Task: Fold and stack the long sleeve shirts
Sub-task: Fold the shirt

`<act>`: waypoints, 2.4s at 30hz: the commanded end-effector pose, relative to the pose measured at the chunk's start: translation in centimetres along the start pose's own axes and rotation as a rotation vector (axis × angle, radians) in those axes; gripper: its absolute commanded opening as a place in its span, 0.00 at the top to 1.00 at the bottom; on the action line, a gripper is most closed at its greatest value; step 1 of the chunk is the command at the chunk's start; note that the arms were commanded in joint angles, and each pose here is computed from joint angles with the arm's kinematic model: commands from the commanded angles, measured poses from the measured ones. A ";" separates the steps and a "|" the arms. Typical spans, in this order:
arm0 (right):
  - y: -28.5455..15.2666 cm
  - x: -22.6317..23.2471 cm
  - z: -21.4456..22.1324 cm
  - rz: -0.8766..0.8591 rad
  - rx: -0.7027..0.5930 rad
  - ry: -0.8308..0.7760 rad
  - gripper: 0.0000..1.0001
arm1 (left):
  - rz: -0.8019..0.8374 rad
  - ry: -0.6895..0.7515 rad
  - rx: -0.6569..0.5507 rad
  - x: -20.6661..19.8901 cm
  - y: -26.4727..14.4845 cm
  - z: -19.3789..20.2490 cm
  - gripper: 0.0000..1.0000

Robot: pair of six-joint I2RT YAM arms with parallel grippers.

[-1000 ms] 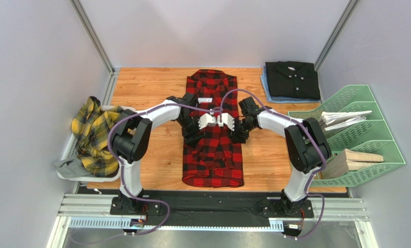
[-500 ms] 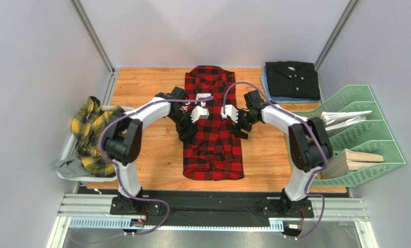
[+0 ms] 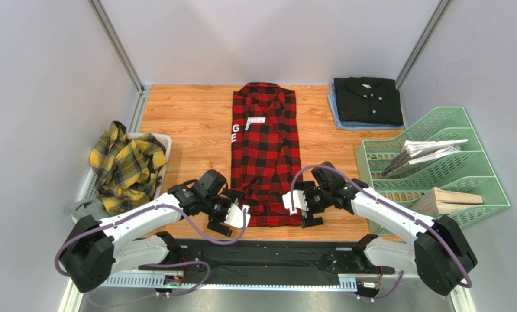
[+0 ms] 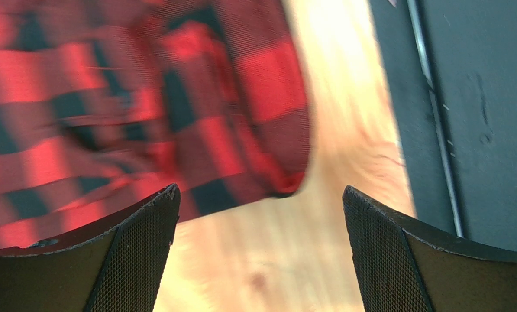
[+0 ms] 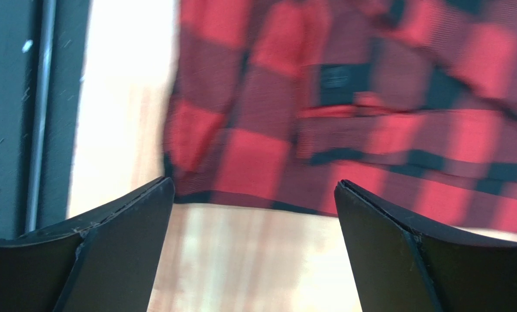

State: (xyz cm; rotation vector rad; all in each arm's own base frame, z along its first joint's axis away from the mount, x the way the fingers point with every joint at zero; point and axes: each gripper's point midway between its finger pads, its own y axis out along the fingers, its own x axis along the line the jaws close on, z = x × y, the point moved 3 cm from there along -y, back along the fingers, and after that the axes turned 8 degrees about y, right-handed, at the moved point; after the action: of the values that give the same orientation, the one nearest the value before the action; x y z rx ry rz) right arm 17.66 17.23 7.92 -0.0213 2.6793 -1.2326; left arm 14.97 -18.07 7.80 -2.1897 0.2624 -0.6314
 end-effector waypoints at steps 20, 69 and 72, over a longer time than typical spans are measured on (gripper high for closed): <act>4.9 -2.4 0.8 0.107 0.069 -0.182 0.58 | -0.134 0.072 0.116 4.6 4.5 1.0 0.39; 0.6 -22.0 -1.4 0.079 0.057 0.236 1.00 | -0.070 -0.287 0.020 22.5 -0.6 5.8 1.00; 2.0 -22.7 -0.1 0.059 0.073 0.264 1.00 | -0.051 -0.324 0.053 23.2 1.0 7.7 1.00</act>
State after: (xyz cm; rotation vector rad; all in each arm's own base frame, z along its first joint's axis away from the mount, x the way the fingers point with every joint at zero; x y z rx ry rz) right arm 39.57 20.25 11.60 0.3279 2.8013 -1.3784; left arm 38.09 -22.16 11.70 -2.2145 -0.0334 -0.3112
